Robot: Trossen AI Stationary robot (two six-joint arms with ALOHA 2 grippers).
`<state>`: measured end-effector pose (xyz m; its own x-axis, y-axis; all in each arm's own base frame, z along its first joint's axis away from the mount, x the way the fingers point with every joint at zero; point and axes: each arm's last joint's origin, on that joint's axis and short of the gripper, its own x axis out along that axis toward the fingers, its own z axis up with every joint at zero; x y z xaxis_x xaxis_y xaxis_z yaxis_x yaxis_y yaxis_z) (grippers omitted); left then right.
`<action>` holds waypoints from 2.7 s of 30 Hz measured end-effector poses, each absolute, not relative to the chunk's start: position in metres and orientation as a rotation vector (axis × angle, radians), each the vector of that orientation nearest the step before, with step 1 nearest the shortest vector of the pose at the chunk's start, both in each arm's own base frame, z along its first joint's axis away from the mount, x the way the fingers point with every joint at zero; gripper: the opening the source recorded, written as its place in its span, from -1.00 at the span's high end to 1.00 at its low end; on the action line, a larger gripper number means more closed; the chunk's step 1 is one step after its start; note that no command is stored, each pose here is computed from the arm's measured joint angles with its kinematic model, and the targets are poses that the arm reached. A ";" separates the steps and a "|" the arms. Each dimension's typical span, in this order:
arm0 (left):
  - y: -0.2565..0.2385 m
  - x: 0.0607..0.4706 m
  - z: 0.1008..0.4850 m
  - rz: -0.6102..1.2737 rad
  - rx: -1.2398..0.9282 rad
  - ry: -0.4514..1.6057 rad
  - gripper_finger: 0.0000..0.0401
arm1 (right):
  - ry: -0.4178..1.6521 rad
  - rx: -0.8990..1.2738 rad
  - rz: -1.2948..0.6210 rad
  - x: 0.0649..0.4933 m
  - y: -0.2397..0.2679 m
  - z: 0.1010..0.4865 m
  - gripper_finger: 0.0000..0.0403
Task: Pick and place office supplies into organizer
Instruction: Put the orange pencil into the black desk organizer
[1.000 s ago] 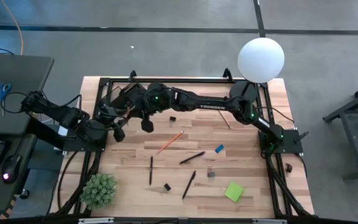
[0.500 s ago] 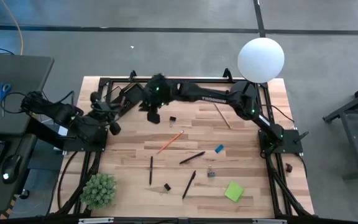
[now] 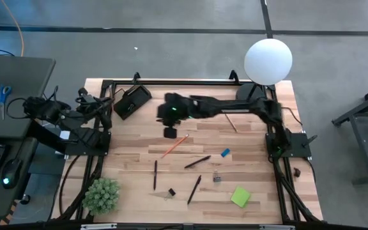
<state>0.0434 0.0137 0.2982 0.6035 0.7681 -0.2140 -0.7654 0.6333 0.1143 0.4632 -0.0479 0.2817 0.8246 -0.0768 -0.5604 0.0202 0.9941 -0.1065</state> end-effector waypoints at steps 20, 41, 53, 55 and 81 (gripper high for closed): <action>0.011 0.056 0.292 1.037 -0.148 0.035 1.00 | 0.084 -0.057 -0.130 0.284 0.033 0.250 0.82; 0.060 0.105 0.283 0.943 -0.102 0.129 1.00 | 0.123 -0.082 -0.116 0.283 0.038 0.246 0.84; 0.098 0.076 0.280 1.074 -0.114 0.158 1.00 | 0.128 -0.074 -0.064 0.281 0.054 0.245 0.87; 0.106 0.074 0.274 1.100 -0.129 0.200 1.00 | 0.112 -0.070 -0.058 0.280 0.056 0.246 0.88; 0.113 0.060 0.256 1.288 -0.154 0.385 0.91 | 0.150 -0.043 -0.065 0.279 0.060 0.242 0.90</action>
